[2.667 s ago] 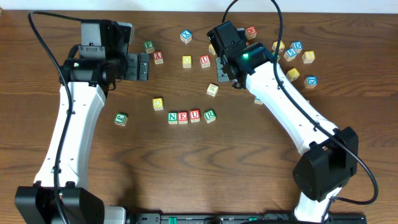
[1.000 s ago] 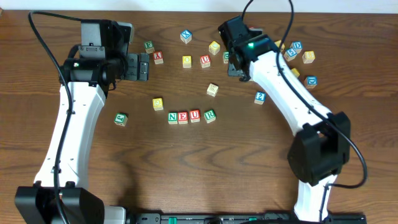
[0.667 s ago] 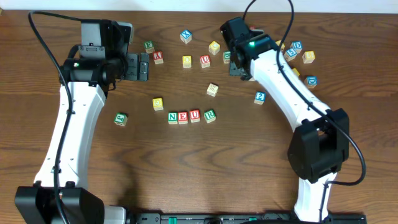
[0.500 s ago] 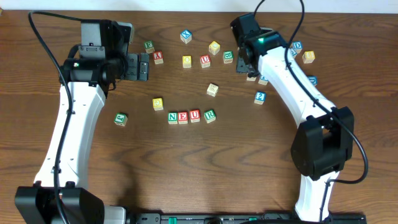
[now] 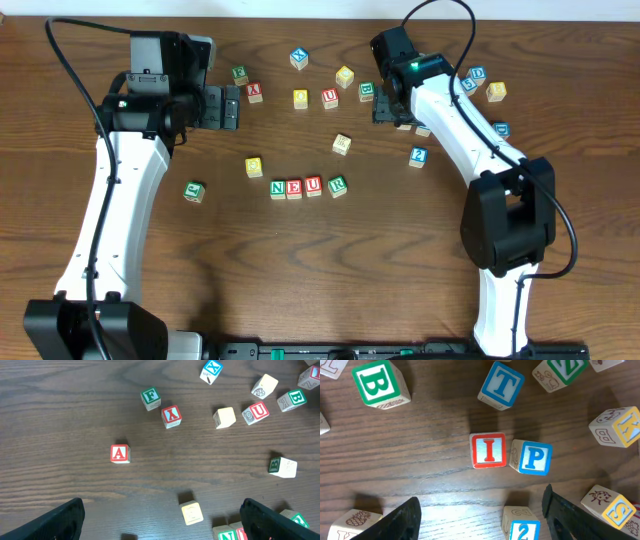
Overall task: Spell out NEURIPS
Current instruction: 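Move the right gripper up to the red I block in the cluster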
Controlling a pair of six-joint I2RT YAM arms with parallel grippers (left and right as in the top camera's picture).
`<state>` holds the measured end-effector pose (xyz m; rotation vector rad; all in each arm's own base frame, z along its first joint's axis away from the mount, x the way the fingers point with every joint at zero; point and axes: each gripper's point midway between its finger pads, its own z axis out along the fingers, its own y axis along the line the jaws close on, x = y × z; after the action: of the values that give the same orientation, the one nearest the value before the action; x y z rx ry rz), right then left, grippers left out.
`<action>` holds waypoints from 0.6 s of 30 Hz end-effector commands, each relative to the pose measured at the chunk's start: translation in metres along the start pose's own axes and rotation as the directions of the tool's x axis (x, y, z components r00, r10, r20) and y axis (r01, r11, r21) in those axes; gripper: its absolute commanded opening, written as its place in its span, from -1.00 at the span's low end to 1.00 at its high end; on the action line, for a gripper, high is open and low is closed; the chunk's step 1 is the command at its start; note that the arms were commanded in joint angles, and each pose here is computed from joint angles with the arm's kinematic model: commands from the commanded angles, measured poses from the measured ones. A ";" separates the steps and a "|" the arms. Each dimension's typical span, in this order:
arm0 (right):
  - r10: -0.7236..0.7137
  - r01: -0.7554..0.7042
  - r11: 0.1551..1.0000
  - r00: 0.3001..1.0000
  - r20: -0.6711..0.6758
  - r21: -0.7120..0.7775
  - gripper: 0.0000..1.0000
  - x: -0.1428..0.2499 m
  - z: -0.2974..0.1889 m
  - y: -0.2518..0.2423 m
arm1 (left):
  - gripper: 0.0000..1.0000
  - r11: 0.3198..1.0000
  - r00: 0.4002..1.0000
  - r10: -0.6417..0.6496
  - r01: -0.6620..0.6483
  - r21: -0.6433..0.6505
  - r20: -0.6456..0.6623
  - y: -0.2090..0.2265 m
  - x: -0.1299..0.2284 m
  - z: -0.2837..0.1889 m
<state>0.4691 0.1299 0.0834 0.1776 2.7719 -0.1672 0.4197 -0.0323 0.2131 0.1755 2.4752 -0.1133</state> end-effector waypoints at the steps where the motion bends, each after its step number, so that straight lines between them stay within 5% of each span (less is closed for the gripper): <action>1: -0.034 0.034 0.999 0.999 -0.002 -0.003 0.47 -0.003 0.003 -0.001 | 0.95 1.000 0.999 0.011 -0.011 0.001 0.030 0.000 -0.010 -0.007; 18: -0.064 0.064 0.998 0.995 -0.074 0.003 0.45 0.014 0.043 0.006 | 0.95 1.000 0.999 0.011 -0.011 0.001 0.030 0.000 -0.010 -0.007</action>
<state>0.4682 0.1337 0.0424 0.1076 2.8492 -0.1842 0.4197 -0.0323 0.2131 0.1755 2.4752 -0.1133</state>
